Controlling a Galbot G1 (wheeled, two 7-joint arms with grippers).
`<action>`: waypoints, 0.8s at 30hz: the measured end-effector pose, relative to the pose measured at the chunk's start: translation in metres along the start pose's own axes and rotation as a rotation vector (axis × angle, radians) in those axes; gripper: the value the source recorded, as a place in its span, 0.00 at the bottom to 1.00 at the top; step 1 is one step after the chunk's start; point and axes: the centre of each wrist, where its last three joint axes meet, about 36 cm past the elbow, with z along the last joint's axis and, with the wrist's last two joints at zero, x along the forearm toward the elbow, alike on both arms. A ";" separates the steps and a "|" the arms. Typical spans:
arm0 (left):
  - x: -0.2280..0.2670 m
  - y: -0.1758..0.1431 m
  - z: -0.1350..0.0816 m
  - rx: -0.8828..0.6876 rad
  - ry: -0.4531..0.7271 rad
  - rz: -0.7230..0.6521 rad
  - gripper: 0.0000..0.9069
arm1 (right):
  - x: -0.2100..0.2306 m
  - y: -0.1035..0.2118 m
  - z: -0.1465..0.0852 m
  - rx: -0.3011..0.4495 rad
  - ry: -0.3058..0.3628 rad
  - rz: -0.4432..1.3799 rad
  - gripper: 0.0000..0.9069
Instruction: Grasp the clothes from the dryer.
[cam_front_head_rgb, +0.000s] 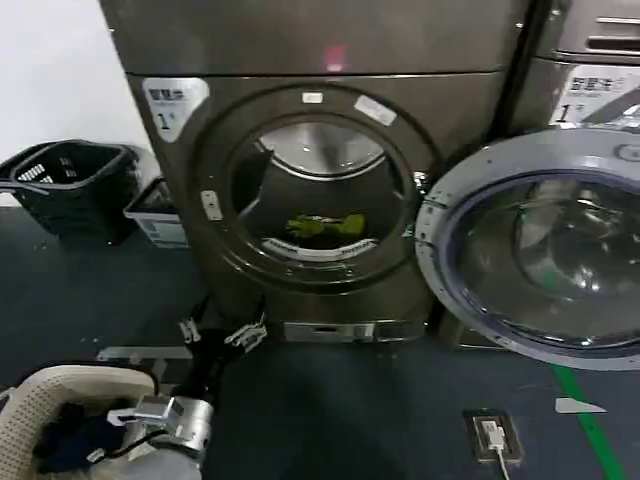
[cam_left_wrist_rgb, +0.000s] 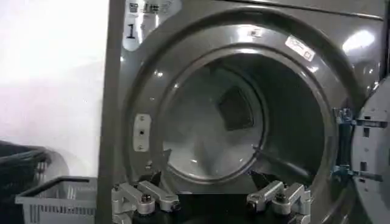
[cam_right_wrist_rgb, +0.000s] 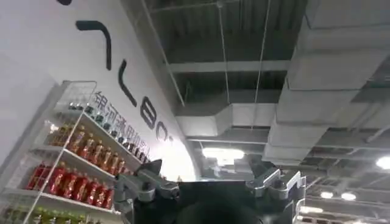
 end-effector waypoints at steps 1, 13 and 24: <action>0.000 0.000 0.000 0.000 0.000 0.000 1.00 | 0.000 0.000 0.000 0.000 0.000 0.001 1.00; 0.000 -0.002 0.001 0.002 0.004 0.003 1.00 | 0.002 -0.005 0.001 0.002 -0.002 0.011 1.00; 0.000 -0.001 0.001 0.000 0.002 0.006 1.00 | 0.002 -0.007 0.002 0.002 -0.026 0.019 1.00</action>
